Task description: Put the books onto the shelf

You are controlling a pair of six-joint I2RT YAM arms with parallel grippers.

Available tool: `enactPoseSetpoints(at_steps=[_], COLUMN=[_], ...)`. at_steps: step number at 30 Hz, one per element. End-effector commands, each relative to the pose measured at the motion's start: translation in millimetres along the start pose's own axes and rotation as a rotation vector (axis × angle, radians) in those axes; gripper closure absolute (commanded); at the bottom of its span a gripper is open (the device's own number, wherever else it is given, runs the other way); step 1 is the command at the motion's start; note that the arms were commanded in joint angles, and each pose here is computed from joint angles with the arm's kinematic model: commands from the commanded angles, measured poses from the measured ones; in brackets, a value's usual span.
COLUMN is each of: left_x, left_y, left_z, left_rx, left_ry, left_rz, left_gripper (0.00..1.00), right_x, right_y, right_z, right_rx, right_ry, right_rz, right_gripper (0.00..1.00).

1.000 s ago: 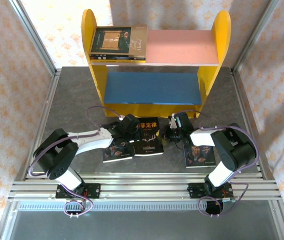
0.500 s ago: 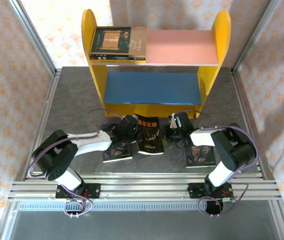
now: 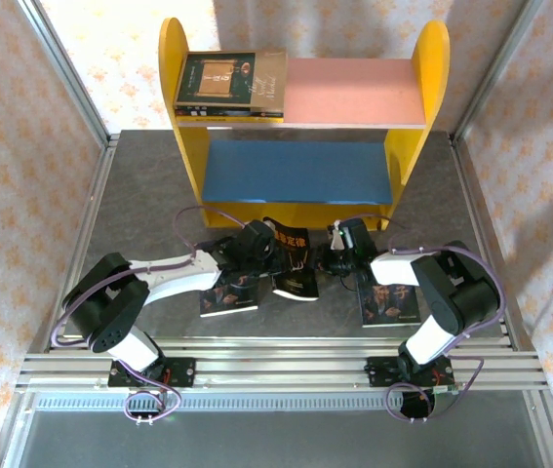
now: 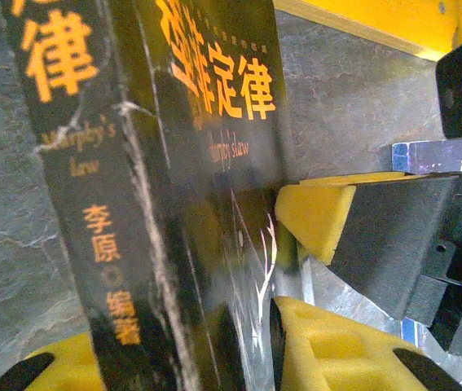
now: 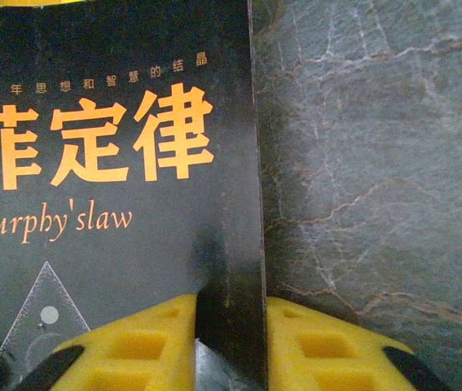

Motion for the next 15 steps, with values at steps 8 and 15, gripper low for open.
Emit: enactPoseSetpoints(at_steps=[8, 15], left_x=[11.1, 16.4], left_y=[12.1, 9.9], left_z=[-8.2, -20.9], left_rx=[-0.058, -0.1], left_ry=[0.037, -0.031], left_rz=[-0.055, -0.053], left_gripper=[0.74, 0.97], right_x=[2.8, 11.3], right_y=[-63.4, -55.5], right_z=[-62.2, -58.4], right_rx=[-0.1, -0.083], right_ry=[-0.257, -0.271], right_rz=[0.174, 0.146], right_gripper=[0.64, 0.63])
Point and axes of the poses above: each hand's point on the last joint's axis, 136 mm out from that joint toward the fingers, its own x axis back along the fingers, its own z axis along the line the jaws close on, y = z × x, the point moved 1 cm from there along x, back along the fingers, and after that the axes turned 7 degrees about x, right-handed, at the moved point
